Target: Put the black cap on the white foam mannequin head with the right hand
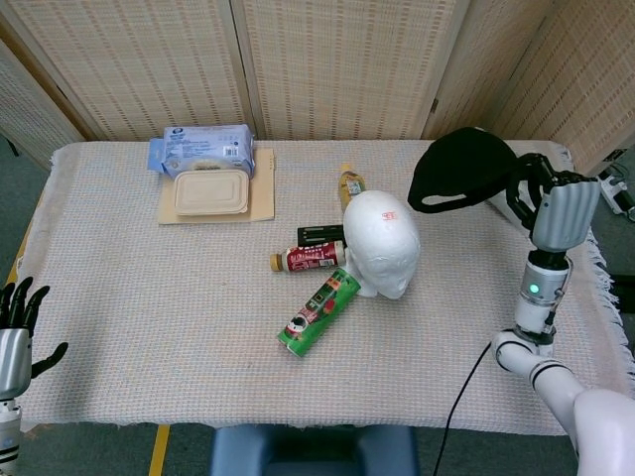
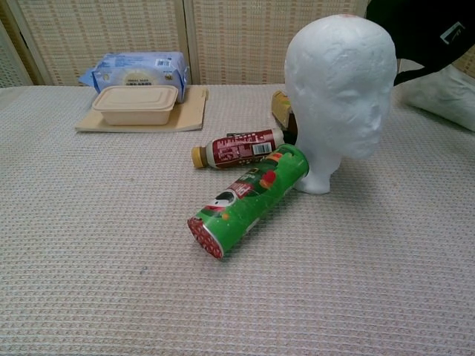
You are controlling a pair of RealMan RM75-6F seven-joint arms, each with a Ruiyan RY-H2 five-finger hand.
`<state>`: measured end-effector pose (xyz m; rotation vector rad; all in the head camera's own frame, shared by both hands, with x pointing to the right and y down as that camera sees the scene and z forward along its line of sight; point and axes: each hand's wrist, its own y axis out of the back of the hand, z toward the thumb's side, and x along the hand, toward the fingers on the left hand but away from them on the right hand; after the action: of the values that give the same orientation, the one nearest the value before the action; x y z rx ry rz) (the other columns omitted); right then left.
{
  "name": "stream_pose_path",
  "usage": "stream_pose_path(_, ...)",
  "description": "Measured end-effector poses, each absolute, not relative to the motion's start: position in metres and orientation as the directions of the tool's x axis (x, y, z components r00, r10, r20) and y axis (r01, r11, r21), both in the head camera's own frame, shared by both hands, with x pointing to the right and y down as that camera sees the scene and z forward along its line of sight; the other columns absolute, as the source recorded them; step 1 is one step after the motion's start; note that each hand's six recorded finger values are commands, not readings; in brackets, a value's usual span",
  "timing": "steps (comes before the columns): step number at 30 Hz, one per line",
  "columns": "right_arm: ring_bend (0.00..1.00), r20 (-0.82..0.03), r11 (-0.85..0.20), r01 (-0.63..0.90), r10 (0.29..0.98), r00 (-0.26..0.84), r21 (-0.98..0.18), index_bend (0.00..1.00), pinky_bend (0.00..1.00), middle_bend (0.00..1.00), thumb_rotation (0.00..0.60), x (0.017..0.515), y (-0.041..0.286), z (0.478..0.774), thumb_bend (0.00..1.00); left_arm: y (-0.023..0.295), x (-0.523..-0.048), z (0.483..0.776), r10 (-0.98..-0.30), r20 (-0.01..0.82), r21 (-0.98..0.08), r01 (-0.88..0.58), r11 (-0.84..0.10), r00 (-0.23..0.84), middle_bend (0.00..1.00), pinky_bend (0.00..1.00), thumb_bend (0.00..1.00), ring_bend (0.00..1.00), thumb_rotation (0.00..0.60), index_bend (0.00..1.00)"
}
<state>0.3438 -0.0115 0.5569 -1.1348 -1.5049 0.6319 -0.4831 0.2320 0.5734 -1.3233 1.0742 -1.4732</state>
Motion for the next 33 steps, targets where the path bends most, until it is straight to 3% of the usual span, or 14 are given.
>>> stream_pose_path(10, 1.0, 0.52, 0.458, 0.365, 0.849, 0.089, -0.81, 0.77, 1.0, 1.0, 0.6, 0.267, -0.038, 0.524, 0.5, 0.226, -0.491, 0.57, -0.966, 0.237, -0.969, 0.052, -0.243, -0.098, 0.1, 0.12, 0.18, 0.04, 0.6, 0.18)
stream_pose_path(17, 1.0, 0.494, 0.427, 0.388, 0.865, 0.088, -0.817, 0.77, 1.0, 1.0, 0.6, 0.245, -0.05, 0.528, 0.5, 0.223, -0.496, 0.572, -0.964, 0.239, -0.967, 0.059, -0.246, -0.115, 0.1, 0.12, 0.18, 0.04, 0.6, 0.18)
stream_pose_path(28, 1.0, 0.483, 0.382, 0.435, 0.863, 0.148, -0.816, 0.77, 1.0, 1.0, 0.6, 0.229, -0.026, 0.546, 0.49, 0.222, -0.496, 0.575, -0.963, 0.242, -0.966, 0.06, -0.25, -0.116, 0.1, 0.12, 0.18, 0.04, 0.6, 0.18)
stream_pose_path(33, 1.0, 0.495, 0.365, 0.459, 0.845, 0.204, -0.81, 0.77, 1.0, 1.0, 0.6, 0.227, 0.003, 0.55, 0.49, 0.225, -0.492, 0.573, -0.963, 0.249, -0.966, 0.052, -0.255, -0.102, 0.1, 0.13, 0.19, 0.04, 0.6, 0.18)
